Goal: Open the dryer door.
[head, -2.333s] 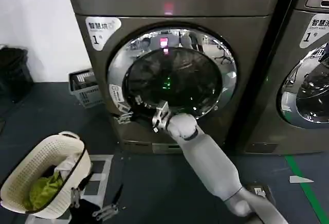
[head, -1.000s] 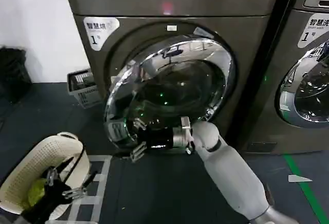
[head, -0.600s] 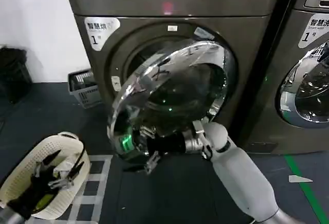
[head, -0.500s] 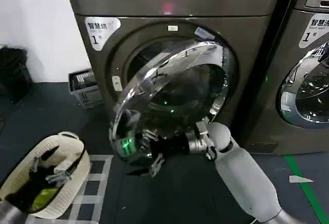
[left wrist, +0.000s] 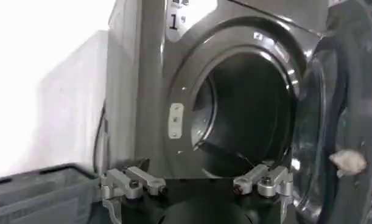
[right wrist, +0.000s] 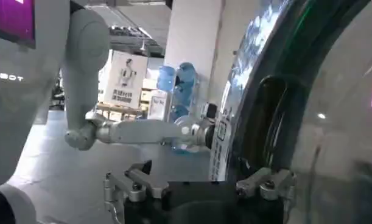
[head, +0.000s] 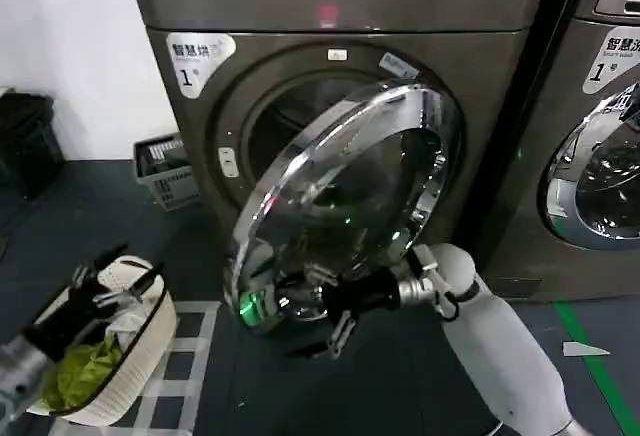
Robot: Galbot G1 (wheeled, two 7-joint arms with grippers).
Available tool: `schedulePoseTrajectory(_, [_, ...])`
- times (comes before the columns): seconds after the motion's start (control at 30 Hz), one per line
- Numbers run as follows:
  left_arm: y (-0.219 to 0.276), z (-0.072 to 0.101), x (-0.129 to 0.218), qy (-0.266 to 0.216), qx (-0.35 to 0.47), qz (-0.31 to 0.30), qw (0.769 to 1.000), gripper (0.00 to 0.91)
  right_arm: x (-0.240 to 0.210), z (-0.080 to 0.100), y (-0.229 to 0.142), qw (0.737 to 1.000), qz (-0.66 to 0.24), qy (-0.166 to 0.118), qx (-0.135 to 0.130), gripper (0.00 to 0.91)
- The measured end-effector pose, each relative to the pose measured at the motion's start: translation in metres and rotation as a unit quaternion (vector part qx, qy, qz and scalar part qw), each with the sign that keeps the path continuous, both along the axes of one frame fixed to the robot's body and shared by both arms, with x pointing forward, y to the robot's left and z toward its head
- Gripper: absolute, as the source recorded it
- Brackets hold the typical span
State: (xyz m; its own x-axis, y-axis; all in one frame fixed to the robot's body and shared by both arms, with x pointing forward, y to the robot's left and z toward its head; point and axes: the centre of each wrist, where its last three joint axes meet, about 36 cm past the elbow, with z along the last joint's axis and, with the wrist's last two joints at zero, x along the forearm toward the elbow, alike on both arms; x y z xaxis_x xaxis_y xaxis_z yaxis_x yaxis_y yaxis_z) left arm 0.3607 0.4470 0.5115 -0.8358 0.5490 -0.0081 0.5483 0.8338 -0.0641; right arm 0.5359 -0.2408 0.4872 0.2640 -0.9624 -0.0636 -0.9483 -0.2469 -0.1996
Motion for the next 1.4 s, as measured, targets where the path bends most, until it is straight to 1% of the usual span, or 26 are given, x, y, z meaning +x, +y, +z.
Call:
schedulePoseTrajectory(0.17, [-0.003,0.011,0.023,0.0,0.015,-0.03,0.999,0.907,-0.012,-0.003,-0.011,1.0,-0.006,-0.002,-0.006,0.907])
schedulePoseTrajectory(0.37, [-0.017,0.015,0.052,0.013,0.025,-0.07,0.997,0.907,-0.026,-0.006,-0.038,0.999,-0.035,0.0,-0.008,0.907])
schedulePoseTrajectory(0.47, [-0.025,0.012,0.061,0.019,0.023,-0.085,0.996,0.907,-0.032,-0.005,-0.061,0.998,-0.064,-0.002,-0.003,0.907])
schedulePoseTrajectory(0.6, [-0.038,0.009,0.069,0.023,0.024,-0.106,0.994,0.907,-0.042,0.002,-0.099,0.993,-0.114,-0.012,0.003,0.907])
schedulePoseTrajectory(0.73, [-0.044,0.006,0.079,0.025,0.022,-0.12,0.992,0.907,-0.061,0.007,-0.14,0.985,-0.169,-0.031,0.0,0.907])
schedulePoseTrajectory(0.97, [-0.059,-0.002,0.098,0.033,0.019,-0.15,0.988,0.907,-0.099,0.007,-0.193,0.967,-0.252,-0.038,-0.01,0.907])
schedulePoseTrajectory(1.1, [-0.071,-0.005,0.108,0.035,0.021,-0.168,0.985,0.907,-0.118,0.009,-0.229,0.948,-0.315,-0.039,-0.012,0.907])
schedulePoseTrajectory(1.17, [-0.075,-0.005,0.112,0.036,0.023,-0.178,0.983,0.907,-0.129,0.011,-0.246,0.934,-0.355,-0.041,-0.016,0.907])
schedulePoseTrajectory(1.23, [-0.079,-0.005,0.116,0.039,0.027,-0.194,0.98,0.907,-0.14,0.01,-0.262,0.917,-0.397,-0.04,-0.012,0.907])
schedulePoseTrajectory(1.27, [-0.081,-0.006,0.118,0.041,0.026,-0.201,0.978,0.907,-0.145,0.01,-0.268,0.909,-0.414,-0.041,-0.007,0.907])
schedulePoseTrajectory(1.4, [-0.092,-0.009,0.123,0.044,0.023,-0.226,0.973,0.907,-0.168,0.009,-0.291,0.862,-0.504,-0.05,0.034,0.907])
